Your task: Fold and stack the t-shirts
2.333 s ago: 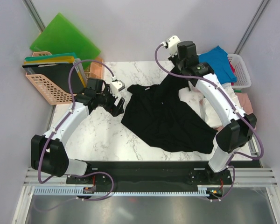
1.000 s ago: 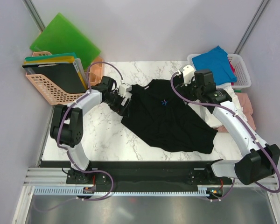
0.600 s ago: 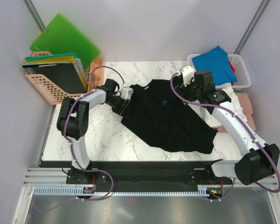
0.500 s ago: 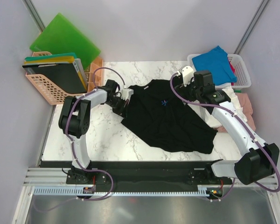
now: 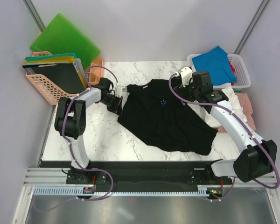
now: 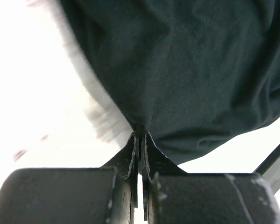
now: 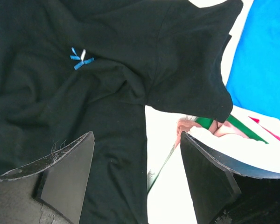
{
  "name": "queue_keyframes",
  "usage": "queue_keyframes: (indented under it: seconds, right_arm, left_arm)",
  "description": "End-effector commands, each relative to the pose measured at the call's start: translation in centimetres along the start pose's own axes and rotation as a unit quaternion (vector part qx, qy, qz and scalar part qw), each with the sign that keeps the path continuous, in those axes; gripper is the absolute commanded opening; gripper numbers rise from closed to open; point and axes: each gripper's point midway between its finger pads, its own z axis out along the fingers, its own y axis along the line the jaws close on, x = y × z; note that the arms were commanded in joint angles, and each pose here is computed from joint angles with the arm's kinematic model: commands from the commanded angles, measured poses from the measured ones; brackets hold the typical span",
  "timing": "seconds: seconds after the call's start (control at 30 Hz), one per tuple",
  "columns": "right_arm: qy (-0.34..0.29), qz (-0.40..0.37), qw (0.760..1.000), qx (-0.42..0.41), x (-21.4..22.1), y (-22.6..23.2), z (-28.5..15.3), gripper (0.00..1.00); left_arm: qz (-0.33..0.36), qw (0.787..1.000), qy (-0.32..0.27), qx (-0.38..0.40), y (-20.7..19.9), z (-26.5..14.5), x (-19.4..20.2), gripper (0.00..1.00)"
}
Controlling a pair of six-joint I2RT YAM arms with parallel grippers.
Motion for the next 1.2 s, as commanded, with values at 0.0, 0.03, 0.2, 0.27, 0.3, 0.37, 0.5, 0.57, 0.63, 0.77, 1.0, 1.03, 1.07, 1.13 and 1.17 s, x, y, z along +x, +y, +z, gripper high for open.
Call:
queue_keyframes:
  seconds: [0.0, 0.03, 0.2, 0.27, 0.3, 0.37, 0.5, 0.57, 0.63, 0.77, 1.0, 1.03, 1.07, 1.13, 1.17]
  right_arm:
    - [-0.012, 0.001, 1.0, 0.012, -0.4, -0.4, -0.2, 0.81]
    - [-0.012, 0.001, 1.0, 0.011, -0.4, -0.4, -0.2, 0.81]
    - [-0.008, 0.001, 1.0, 0.013, 0.0, -0.4, -0.1, 0.81]
    - [0.001, -0.002, 1.0, 0.017, 0.4, -0.5, 0.2, 0.81]
    - [0.003, -0.003, 1.0, 0.018, 0.5, -0.5, 0.3, 0.81]
    - [0.009, -0.006, 1.0, 0.024, 0.7, -0.7, 0.6, 0.81]
    - [0.021, -0.017, 0.999, 0.027, 1.4, -0.9, 0.7, 0.82]
    - [0.031, -0.026, 0.999, 0.004, 2.1, 0.0, 0.1, 0.83]
    - [0.038, -0.031, 0.999, -0.01, 2.6, 0.5, -0.9, 0.85]
    - [0.074, -0.051, 0.995, -0.037, 5.1, 1.5, -3.4, 0.9]
    - [0.165, -0.075, 0.98, -0.076, 11.2, 3.3, -7.7, 0.91]
    - [0.17, -0.077, 0.979, -0.078, 11.7, 3.5, -8.0, 0.89]
    - [0.187, -0.078, 0.975, -0.087, 12.9, 3.9, -8.2, 0.88]
    - [0.194, -0.072, 0.972, -0.11, 13.9, 5.0, -8.3, 0.86]
    - [0.204, -0.064, 0.968, -0.133, 14.9, 6.0, -8.3, 0.85]
  left_arm:
    - [-0.017, 0.999, -0.033, -0.033, 2.1, -3.7, 0.0, 0.02]
    - [-0.028, 0.998, -0.046, -0.039, 2.9, -5.0, 0.2, 0.02]
    - [-0.057, 0.993, -0.094, -0.051, 5.0, -9.1, 1.5, 0.02]
    - [-0.056, 0.991, -0.107, -0.054, 5.1, -10.4, 1.9, 0.02]
    - [-0.062, 0.99, -0.115, -0.062, 5.7, -11.1, 2.3, 0.02]
    - [-0.066, 0.989, -0.119, -0.062, 5.9, -12.0, 2.8, 0.02]
    - [-0.083, 0.984, -0.142, -0.062, 6.9, -13.9, 3.9, 0.02]
    - [-0.078, 0.985, -0.14, -0.057, 6.7, -13.7, 4.3, 0.02]
    - [-0.07, 0.986, -0.143, -0.057, 6.4, -13.8, 4.4, 0.04]
    - [-0.051, 0.986, -0.147, -0.059, 5.5, -14.0, 5.0, 0.44]
    - [-0.004, 0.98, -0.166, -0.11, 4.7, -16.1, 5.1, 0.75]
    - [0.0, 0.979, -0.167, -0.119, 4.7, -16.5, 5.1, 0.76]
    - [0.012, 0.976, -0.175, -0.129, 4.3, -17.1, 4.9, 0.76]
    - [0.022, 0.973, -0.181, -0.143, 4.1, -17.8, 4.8, 0.76]
    - [0.027, 0.971, -0.186, -0.149, 3.8, -18.2, 4.7, 0.77]
